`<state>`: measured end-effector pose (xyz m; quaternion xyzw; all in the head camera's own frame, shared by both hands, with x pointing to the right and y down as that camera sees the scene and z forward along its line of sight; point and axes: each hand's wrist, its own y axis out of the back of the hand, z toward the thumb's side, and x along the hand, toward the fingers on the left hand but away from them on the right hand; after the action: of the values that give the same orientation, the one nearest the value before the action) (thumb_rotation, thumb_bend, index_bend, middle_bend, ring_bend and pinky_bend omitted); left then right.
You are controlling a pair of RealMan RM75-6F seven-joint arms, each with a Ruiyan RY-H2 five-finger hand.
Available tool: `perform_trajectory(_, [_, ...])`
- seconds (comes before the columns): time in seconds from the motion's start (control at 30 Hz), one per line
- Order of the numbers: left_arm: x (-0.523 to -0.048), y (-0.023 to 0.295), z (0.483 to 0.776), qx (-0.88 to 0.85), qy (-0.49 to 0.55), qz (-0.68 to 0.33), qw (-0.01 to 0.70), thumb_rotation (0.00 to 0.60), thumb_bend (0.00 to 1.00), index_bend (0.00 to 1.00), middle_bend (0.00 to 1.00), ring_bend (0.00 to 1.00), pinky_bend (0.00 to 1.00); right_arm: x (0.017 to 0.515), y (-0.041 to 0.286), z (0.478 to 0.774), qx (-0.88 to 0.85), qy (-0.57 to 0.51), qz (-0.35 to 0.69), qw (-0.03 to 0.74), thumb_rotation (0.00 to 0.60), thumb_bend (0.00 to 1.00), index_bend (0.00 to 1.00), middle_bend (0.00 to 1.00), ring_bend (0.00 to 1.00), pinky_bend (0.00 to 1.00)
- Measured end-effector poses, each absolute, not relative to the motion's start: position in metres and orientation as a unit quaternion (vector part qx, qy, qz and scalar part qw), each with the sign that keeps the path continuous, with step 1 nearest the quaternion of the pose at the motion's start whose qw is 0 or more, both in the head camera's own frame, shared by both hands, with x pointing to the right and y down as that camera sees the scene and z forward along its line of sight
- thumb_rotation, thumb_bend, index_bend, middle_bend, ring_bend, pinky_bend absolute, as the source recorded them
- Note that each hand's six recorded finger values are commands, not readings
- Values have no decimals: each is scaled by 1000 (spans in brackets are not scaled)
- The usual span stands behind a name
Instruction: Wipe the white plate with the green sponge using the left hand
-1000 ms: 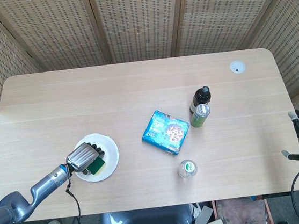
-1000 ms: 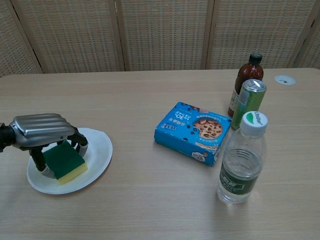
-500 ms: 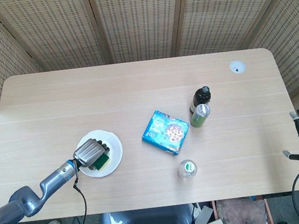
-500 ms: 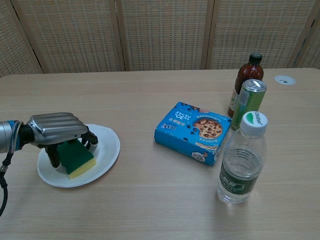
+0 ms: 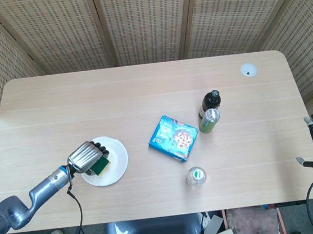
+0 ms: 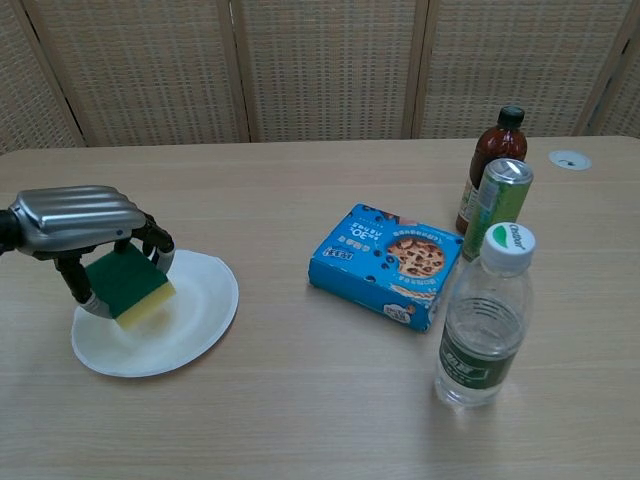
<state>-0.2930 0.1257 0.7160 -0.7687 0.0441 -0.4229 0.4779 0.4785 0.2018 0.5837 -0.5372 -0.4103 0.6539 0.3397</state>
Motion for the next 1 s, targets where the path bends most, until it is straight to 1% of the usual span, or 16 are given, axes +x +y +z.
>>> perform_trajectory(0.07, [-292,123,713,-767,49,-425,479,600,39,536,442,370,476,478,202,584,-538,-409,654,340,600,0,5,0,0,0])
perform_trajectory(0.13, [-287,124,717,-769,49,-425,475,600,39,536,442,370,476,477,202,584,-538,-409,653,341,600,0,5,0,0,0])
perform_trajectory(0.4, [-254,147,751,-785,26,-420,455,600,39,536,442,371,476,480,202,582,-534,-413,655,340,600,0,5,0,0,0])
perform_trajectory(0.5, [-251,156,756,-785,12,-417,458,600,39,536,442,370,476,481,202,583,-534,-414,655,338,600,0,6,0,0,0])
perform_trajectory(0.67, [-257,158,756,-780,7,-419,464,600,40,535,442,370,476,481,202,584,-536,-412,655,338,600,0,5,0,0,0])
perform_trajectory(1.0, [-292,136,763,-758,25,-465,457,600,42,536,442,370,476,481,202,585,-537,-411,656,336,600,0,5,0,0,0])
